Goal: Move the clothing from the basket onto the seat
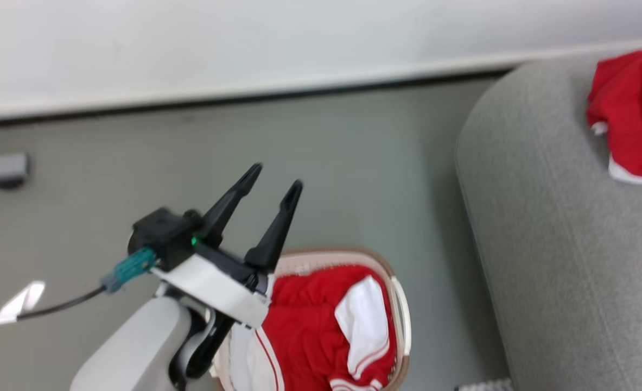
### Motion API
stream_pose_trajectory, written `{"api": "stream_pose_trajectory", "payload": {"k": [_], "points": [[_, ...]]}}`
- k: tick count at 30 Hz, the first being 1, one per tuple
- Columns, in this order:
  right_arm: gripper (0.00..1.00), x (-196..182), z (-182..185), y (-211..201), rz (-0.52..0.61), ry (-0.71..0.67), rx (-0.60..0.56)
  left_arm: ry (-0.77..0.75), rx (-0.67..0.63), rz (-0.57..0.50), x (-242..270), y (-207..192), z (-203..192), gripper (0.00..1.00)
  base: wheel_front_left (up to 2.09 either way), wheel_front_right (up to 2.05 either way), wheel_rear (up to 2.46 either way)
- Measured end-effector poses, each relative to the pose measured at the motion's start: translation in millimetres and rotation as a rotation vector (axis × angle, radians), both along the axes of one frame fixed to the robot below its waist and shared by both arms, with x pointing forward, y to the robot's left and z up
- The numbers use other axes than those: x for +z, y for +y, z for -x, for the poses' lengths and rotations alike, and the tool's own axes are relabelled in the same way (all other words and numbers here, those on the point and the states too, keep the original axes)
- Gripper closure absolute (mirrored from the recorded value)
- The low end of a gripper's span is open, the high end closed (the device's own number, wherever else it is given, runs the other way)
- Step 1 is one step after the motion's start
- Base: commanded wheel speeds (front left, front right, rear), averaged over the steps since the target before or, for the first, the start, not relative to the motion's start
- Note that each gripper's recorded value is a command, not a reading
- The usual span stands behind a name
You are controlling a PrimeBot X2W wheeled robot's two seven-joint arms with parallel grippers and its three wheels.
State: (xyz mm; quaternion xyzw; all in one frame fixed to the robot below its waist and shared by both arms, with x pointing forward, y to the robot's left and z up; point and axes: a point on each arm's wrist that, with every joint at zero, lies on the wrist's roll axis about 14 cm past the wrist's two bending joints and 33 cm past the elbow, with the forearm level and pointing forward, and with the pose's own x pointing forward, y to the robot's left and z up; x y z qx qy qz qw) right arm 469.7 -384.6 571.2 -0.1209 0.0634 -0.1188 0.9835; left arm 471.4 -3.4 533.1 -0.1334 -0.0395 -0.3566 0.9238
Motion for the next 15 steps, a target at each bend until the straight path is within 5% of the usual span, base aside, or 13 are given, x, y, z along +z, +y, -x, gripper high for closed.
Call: {"api": "stream_pose_trajectory", "payload": {"k": [8, 15], "points": [[0.0, 64.1, 21.7, 69.8, -0.091, -0.236, 0.186, -0.081, 0.191, 0.03, 47.5, 51.9, 25.1, 0.0, 0.0, 0.0, 0.0], [0.0, 74.6, 40.9, 123.2, -0.167, -0.321, 0.31, -0.11, 0.338, 0.0, 55.7, 96.2, 46.3, 0.0, 0.0, 0.0, 0.0]]}}
